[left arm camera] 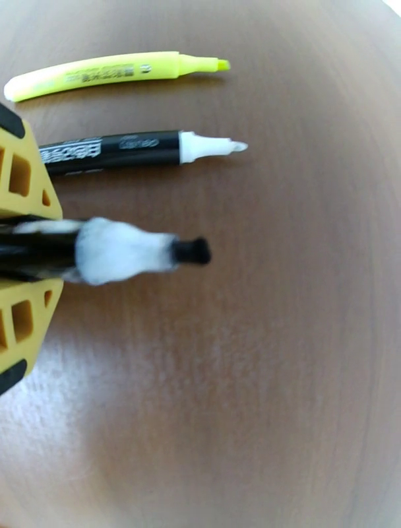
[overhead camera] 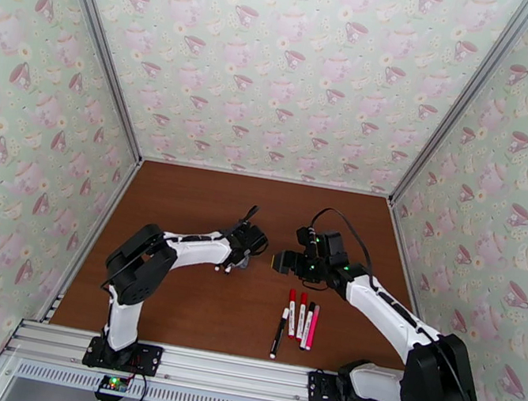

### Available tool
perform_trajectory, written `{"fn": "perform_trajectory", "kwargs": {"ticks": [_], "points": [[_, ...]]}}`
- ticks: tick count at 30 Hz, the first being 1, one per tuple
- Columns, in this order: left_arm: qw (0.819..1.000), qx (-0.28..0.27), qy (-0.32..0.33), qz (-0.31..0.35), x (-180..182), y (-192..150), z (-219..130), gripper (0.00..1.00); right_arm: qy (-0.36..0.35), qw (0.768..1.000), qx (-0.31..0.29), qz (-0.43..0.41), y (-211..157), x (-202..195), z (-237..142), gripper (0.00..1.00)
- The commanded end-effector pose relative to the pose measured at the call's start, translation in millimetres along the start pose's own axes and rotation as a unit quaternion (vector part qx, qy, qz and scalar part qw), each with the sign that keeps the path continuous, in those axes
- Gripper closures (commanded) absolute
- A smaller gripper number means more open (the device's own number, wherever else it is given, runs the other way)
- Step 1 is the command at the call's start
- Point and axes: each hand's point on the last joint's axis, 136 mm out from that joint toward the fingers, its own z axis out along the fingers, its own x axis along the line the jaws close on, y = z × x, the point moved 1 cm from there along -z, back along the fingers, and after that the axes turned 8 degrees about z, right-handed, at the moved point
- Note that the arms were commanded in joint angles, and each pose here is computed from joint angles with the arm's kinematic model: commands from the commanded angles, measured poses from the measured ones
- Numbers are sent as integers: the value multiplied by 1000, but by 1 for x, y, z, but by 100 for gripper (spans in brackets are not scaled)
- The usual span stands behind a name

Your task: Open the pen caps

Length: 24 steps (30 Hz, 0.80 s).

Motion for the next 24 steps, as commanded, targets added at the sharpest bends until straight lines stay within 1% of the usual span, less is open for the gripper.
{"fn": "perform_trajectory", "kwargs": {"ticks": [1,5,9,11,24], "points": [[1000,1,26,11,9,4,2,72,17,1000,-3,-2,-2,8,-4,11],[1000,-9,16,4,10,10,-8,68,14,1000,-2,-2,-3,6,-4,11],[1000,-3,-13,0,4,8,-15,70,9,1000,1,0,-4,3,-1,11],[1000,3,-14,1,3,6,-14,70,9,1000,0,2,-4,2,-1,11],[997,17,59,37,18,-1,8,77,4,1000,0,2,-5,0,-2,10]]}}
